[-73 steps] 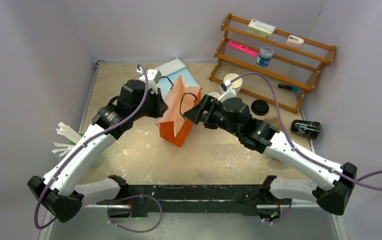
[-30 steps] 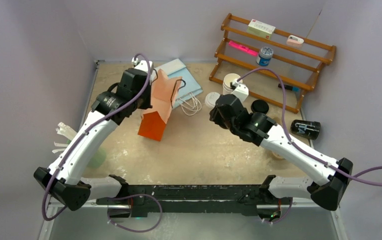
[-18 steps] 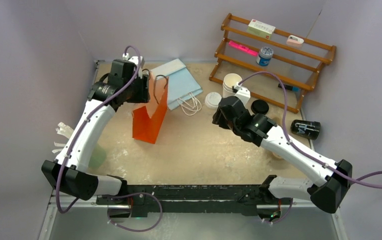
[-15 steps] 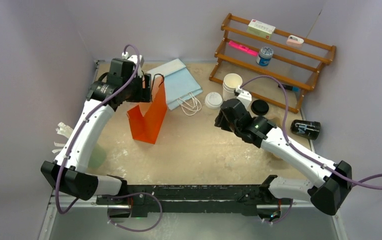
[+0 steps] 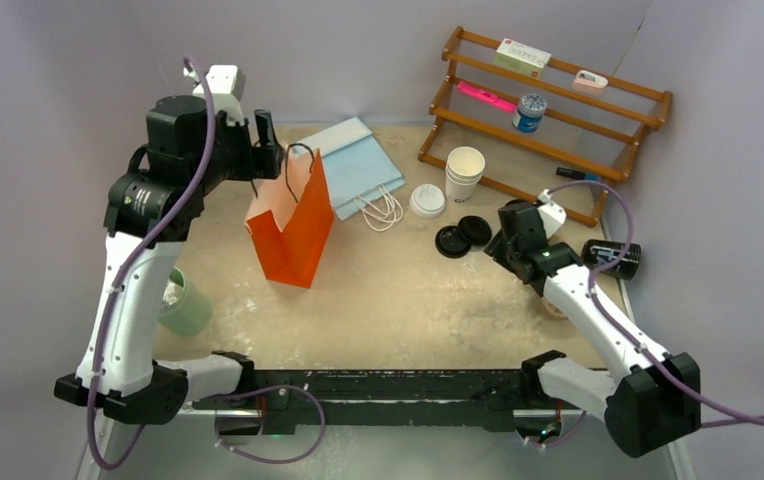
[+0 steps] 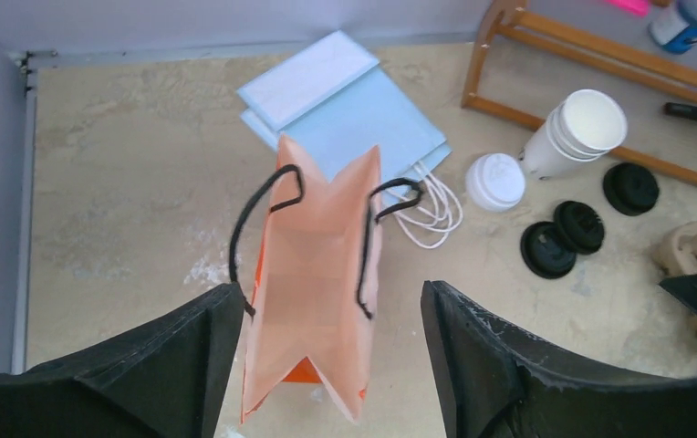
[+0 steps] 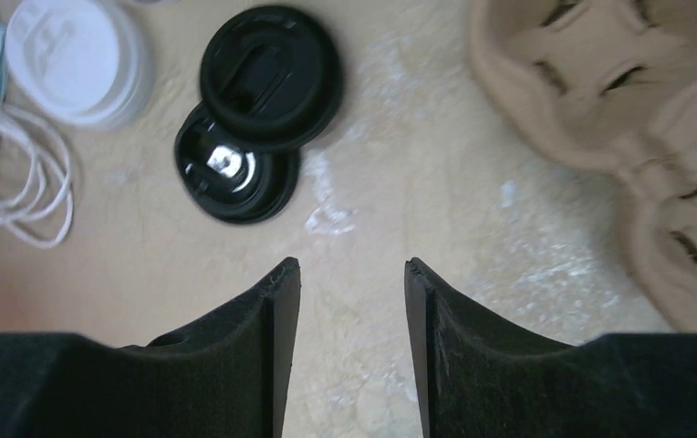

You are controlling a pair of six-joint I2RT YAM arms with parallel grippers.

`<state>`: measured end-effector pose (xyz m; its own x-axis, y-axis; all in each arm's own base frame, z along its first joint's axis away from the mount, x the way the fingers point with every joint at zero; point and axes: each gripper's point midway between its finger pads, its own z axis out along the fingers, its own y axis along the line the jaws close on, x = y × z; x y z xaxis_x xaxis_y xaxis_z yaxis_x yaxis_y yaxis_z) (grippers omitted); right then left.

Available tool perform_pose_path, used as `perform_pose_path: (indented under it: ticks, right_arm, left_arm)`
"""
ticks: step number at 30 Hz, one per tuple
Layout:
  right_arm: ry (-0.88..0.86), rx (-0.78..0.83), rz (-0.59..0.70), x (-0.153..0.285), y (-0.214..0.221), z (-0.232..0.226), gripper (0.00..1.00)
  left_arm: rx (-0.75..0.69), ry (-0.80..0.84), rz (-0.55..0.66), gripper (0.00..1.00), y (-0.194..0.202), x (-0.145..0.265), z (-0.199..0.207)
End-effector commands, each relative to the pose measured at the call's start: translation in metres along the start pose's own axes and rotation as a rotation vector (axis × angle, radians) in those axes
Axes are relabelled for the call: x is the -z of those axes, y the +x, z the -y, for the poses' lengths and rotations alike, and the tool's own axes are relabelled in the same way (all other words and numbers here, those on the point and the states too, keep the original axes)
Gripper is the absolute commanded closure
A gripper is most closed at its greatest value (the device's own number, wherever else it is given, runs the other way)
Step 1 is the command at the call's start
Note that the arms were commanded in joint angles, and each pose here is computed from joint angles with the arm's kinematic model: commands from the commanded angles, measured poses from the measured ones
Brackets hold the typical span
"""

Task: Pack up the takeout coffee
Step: Move the cup tray to the center of the board.

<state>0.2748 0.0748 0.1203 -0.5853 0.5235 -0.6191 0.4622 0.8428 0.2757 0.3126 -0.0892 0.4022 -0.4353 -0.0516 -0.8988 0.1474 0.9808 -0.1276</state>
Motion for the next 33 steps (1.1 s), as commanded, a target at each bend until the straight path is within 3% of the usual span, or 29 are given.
perform_pose_path:
  ticks: [1,5,12,15,18,27,33]
  right_arm:
    - [0.106,-0.111,0.076,-0.008,-0.024,0.040,0.50]
    - [0.224,-0.211,0.107,-0.015,-0.038,0.084,0.49]
    - [0.383,-0.368,0.179,-0.016,-0.058,0.145,0.49]
    - [0.427,-0.415,0.202,-0.016,-0.060,0.157,0.34]
    - [0.425,-0.428,0.182,-0.026,-0.056,0.159,0.30]
    - [0.460,-0.473,0.071,-0.058,-0.036,0.158,0.44]
    - [0.464,-0.462,0.021,-0.055,-0.031,0.156,0.74]
  left_arm:
    - [0.016,0.165,0.080,0.28,-0.022,0.015,0.031]
    - [-0.014,0.362,0.076,0.33,-0.010,0.013,0.102]
    - [-0.080,0.622,0.000,0.35,0.051,0.000,0.211]
    - [-0.087,0.688,0.003,0.36,0.071,-0.007,0.233]
    - [-0.087,0.741,0.003,0.36,0.089,-0.016,0.245]
    - [-0.106,0.729,-0.059,0.37,0.142,-0.050,0.246]
    - [-0.118,0.711,-0.102,0.38,0.165,-0.059,0.241]
